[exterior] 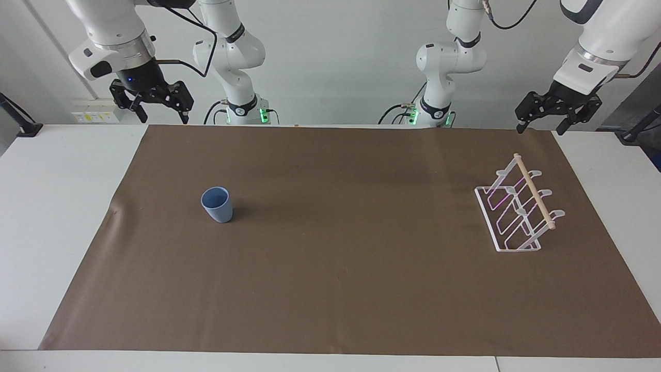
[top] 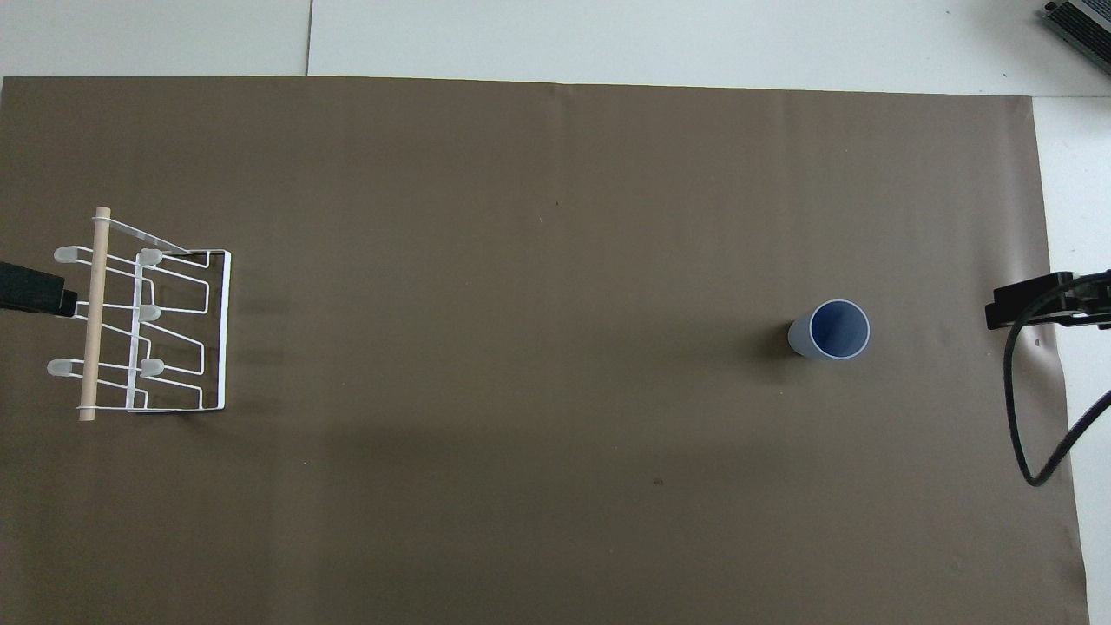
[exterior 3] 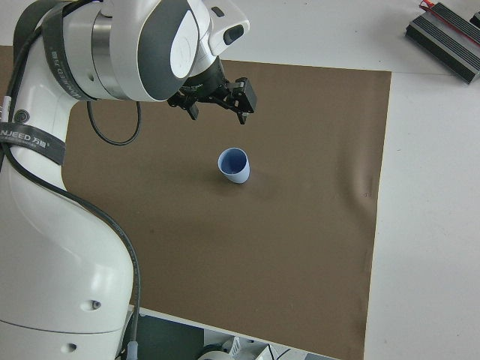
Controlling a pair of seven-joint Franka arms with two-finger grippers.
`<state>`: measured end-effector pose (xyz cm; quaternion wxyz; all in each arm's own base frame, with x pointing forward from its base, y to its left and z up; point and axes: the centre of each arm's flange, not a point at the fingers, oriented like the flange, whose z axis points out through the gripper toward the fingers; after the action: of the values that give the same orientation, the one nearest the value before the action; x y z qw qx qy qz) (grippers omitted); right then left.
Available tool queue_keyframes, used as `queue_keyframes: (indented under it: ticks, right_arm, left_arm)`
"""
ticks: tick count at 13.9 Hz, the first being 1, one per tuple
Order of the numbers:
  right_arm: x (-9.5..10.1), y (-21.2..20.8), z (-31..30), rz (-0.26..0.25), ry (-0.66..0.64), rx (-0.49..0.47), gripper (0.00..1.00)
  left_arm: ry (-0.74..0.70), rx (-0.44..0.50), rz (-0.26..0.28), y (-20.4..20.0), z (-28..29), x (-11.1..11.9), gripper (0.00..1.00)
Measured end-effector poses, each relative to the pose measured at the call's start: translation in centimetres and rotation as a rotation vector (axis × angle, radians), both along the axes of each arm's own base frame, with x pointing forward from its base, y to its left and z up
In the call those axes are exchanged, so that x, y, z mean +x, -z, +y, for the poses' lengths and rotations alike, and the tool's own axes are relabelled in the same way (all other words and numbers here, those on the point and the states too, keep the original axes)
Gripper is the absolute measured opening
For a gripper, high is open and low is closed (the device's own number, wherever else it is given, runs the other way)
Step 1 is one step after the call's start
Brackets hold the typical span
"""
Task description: Hang cup on cup holder
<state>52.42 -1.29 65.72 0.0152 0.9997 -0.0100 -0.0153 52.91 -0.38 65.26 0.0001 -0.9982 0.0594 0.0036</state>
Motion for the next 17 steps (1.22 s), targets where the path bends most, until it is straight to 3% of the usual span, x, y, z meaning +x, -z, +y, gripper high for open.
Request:
queue_keyframes:
  ticks: [17]
  right_arm:
    - [-0.8,1.1,-0.1,0.022,-0.001,0.003,1.0]
  left_arm:
    - [0.004,0.0,-0.004,0.0,-0.2,0.0,1.0]
